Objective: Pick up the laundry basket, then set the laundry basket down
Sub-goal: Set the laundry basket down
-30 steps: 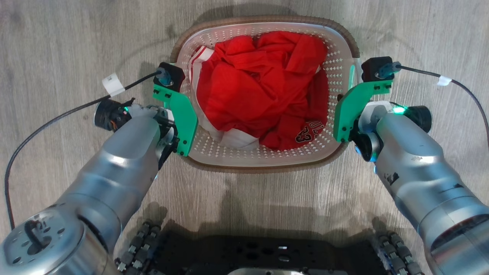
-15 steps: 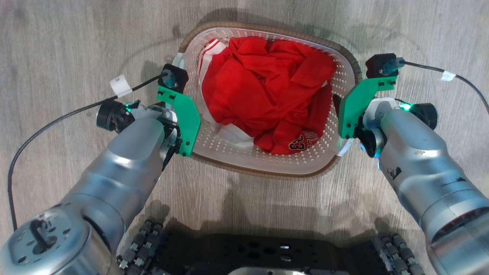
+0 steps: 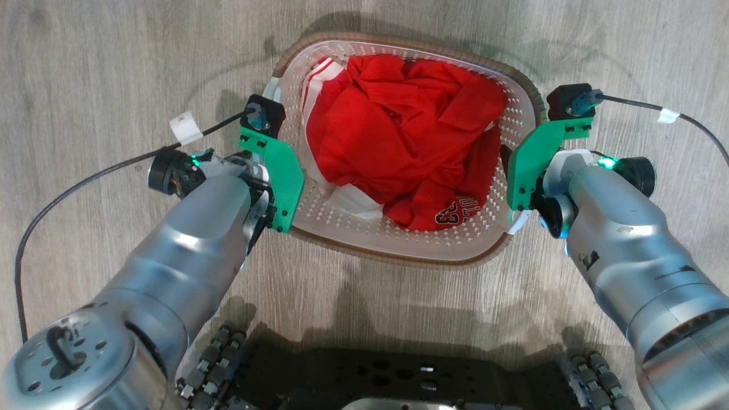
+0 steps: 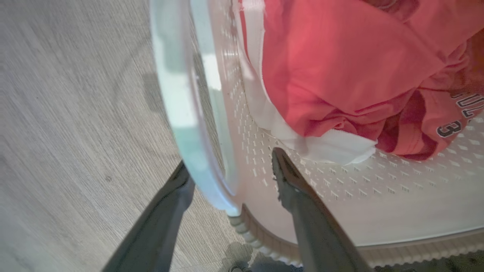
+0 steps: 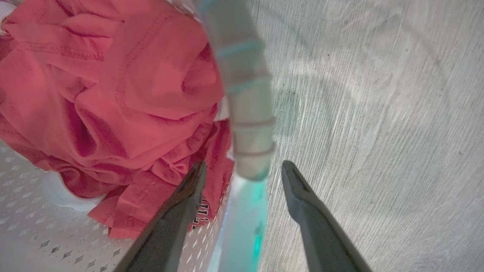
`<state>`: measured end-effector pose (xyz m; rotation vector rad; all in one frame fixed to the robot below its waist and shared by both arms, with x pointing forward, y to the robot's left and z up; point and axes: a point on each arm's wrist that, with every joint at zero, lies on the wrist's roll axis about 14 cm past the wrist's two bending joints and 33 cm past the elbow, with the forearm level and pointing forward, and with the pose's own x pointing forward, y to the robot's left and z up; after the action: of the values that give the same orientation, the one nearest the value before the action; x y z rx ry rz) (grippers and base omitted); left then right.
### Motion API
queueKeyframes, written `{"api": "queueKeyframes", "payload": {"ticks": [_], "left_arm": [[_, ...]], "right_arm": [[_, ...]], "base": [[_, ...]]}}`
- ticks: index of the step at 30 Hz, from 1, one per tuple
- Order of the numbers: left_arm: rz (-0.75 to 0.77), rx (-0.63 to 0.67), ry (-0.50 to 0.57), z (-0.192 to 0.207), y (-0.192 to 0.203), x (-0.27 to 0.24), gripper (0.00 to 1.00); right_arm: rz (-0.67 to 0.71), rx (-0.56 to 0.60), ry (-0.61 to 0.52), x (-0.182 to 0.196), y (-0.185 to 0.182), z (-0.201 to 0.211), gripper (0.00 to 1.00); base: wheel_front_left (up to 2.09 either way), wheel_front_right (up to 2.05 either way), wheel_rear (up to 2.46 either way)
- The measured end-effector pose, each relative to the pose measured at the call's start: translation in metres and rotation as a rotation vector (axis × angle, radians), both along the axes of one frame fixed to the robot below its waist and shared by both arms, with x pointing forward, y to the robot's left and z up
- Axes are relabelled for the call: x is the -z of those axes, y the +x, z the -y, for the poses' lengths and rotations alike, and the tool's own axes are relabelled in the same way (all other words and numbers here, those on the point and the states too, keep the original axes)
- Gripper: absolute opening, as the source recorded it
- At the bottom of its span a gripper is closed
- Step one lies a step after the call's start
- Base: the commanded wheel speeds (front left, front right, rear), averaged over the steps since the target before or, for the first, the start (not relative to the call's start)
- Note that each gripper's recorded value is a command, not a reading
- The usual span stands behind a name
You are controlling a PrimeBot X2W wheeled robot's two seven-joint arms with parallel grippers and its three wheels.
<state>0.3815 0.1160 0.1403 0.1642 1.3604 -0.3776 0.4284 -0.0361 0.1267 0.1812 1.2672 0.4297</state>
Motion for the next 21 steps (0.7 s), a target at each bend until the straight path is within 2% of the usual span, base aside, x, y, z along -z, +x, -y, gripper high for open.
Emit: {"api": "queueKeyframes", "payload": {"ticks": [4, 6, 7, 12, 17, 18, 19, 21], "left_arm": [[0.01, -0.017, 0.018, -0.004, 0.002, -0.002, 1.0], [0.015, -0.021, 0.024, -0.005, 0.003, -0.003, 1.0], [0.023, -0.033, 0.028, -0.007, 0.004, -0.004, 1.0], [0.075, -0.087, 0.039, -0.013, 0.013, -0.009, 1.0], [0.113, -0.103, 0.038, -0.016, 0.018, -0.014, 1.0], [0.122, -0.11, 0.036, -0.017, 0.02, -0.015, 1.0], [0.127, -0.119, 0.035, -0.018, 0.02, -0.016, 1.0], [0.135, -0.13, 0.039, -0.019, 0.021, -0.016, 1.0]], "right_arm": [[0.004, -0.007, -0.001, -0.002, 0.001, -0.001, 1.0], [0.005, -0.01, -0.003, -0.003, 0.001, -0.001, 0.82], [0.005, -0.011, -0.004, -0.003, 0.001, -0.001, 0.81], [0.002, -0.018, -0.01, -0.004, -0.001, -0.001, 1.0], [0.002, -0.021, -0.014, -0.005, -0.001, -0.002, 1.0], [0.001, -0.018, -0.013, -0.006, 0.0, -0.002, 0.95], [0.0, -0.012, -0.013, -0.006, 0.0, -0.002, 0.62], [-0.002, -0.015, -0.017, -0.005, 0.0, -0.001, 0.21]], "base": [[0.0, 0.0, 0.0], [0.0, 0.0, 0.0], [0.0, 0.0, 0.0], [0.0, 0.0, 0.0], [0.0, 0.0, 0.0], [0.0, 0.0, 0.0], [0.0, 0.0, 0.0], [0.0, 0.0, 0.0]]}}
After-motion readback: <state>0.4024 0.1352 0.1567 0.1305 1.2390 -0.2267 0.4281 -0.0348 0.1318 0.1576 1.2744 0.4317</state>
